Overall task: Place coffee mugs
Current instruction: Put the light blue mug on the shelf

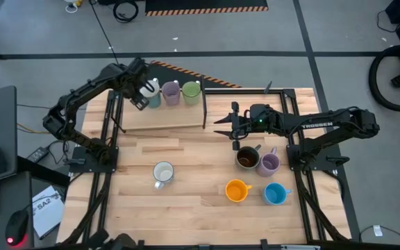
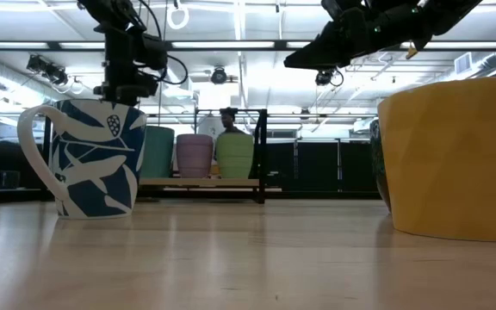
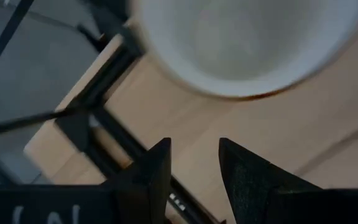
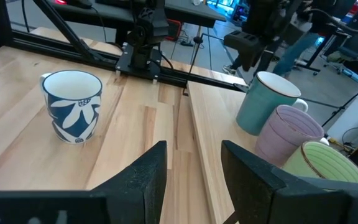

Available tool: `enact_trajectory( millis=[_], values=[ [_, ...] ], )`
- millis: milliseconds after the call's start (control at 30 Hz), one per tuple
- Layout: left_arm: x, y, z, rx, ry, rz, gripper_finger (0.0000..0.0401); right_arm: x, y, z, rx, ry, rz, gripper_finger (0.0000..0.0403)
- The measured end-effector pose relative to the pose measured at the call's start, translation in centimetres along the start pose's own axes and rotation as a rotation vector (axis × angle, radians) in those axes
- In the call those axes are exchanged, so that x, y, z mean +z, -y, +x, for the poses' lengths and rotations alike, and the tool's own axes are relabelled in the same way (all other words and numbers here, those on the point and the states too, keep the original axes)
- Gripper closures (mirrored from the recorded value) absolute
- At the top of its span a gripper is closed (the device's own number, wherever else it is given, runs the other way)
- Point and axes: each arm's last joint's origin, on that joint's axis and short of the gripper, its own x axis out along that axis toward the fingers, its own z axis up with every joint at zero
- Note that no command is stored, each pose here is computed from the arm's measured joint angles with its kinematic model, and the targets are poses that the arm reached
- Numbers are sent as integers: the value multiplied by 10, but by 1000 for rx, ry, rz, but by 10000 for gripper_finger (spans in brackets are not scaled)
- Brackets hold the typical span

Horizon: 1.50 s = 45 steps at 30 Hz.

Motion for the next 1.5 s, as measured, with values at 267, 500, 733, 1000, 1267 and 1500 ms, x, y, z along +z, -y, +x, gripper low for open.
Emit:
enact_trajectory(
  millis=[267,500,733,1000,1267,1500],
  values=[
    [4,4,-1,-25,46,98,260,0,-1,0,4,-1,3,245],
    [7,3,-1,-55,78,77,260,0,-1,0,4,-1,-1,245],
    [9,2,-1,-52,101,66,260,0,-1,0,4,-1,-1,245],
    [11,2,-1,-64,124,43,260,0,-1,0,3,-1,-1,245],
    [12,2,-1,-63,132,42,260,0,-1,0,4,-1,-1,245],
    [11,2,-1,-63,124,52,260,0,-1,0,4,-2,-1,245]
  ],
)
